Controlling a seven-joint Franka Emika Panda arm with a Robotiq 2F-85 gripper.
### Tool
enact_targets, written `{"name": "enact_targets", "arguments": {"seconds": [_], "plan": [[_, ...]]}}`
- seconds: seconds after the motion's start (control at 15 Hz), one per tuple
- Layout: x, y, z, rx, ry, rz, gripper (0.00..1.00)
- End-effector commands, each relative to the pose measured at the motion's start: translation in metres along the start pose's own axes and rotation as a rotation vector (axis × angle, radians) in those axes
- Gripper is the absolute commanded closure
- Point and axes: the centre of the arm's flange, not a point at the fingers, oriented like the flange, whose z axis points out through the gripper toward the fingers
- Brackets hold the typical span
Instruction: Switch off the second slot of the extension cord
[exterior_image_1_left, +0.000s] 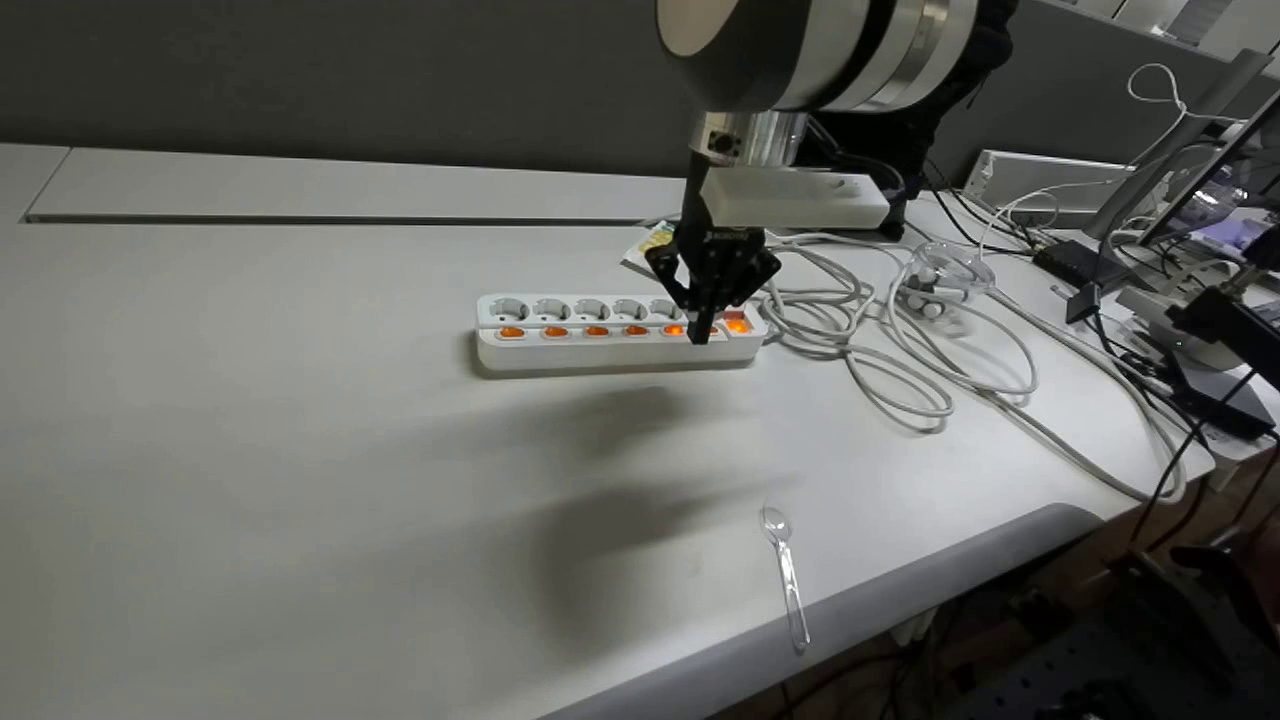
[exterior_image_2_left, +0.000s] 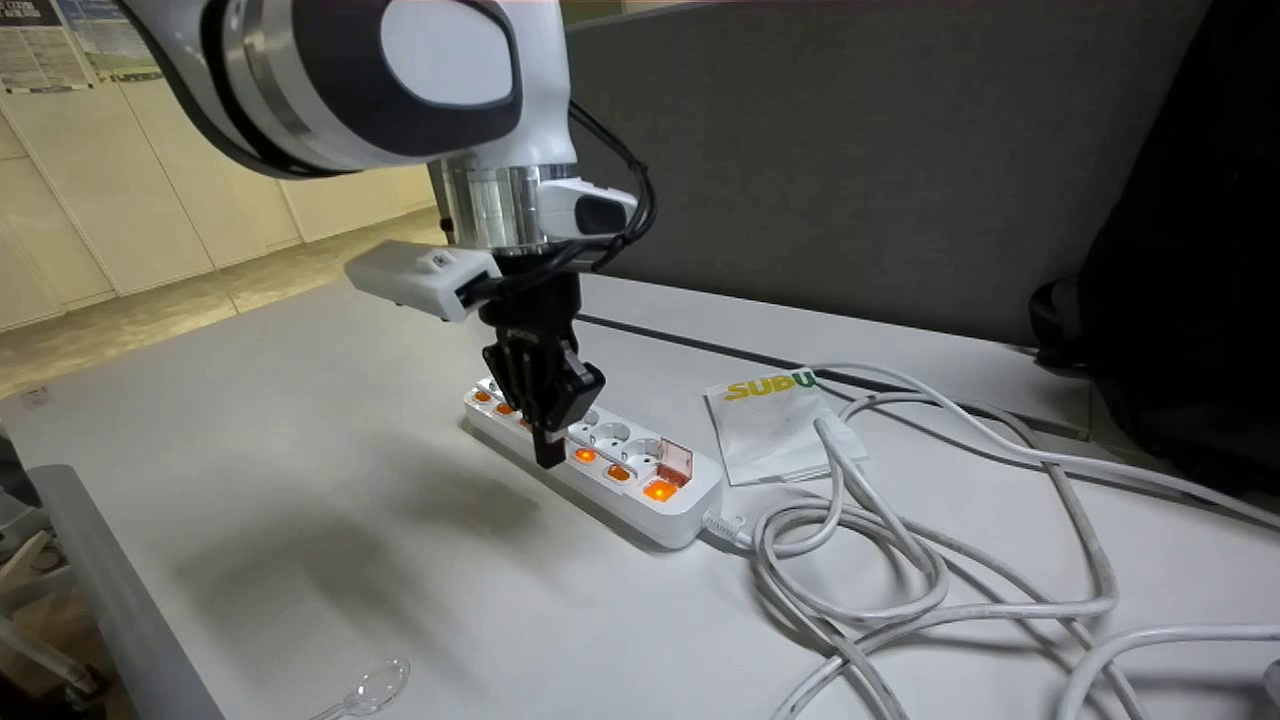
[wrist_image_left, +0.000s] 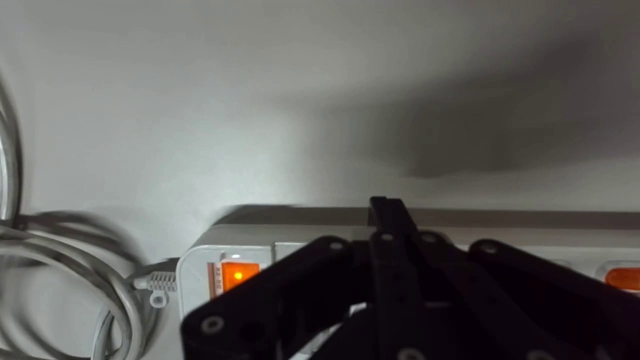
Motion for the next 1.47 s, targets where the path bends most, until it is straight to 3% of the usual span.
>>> {"name": "enact_targets", "arguments": {"seconds": [0.0, 0.6, 1.4], "plan": [[0.012, -0.001, 0.002, -0.01, 0.029, -0.002, 1.0], [0.023, -0.002, 0.005, -0.01, 0.109, -0.004, 1.0], [0.025, -0.007, 0.02, -0.025, 0.087, -0.001, 1.0]]}}
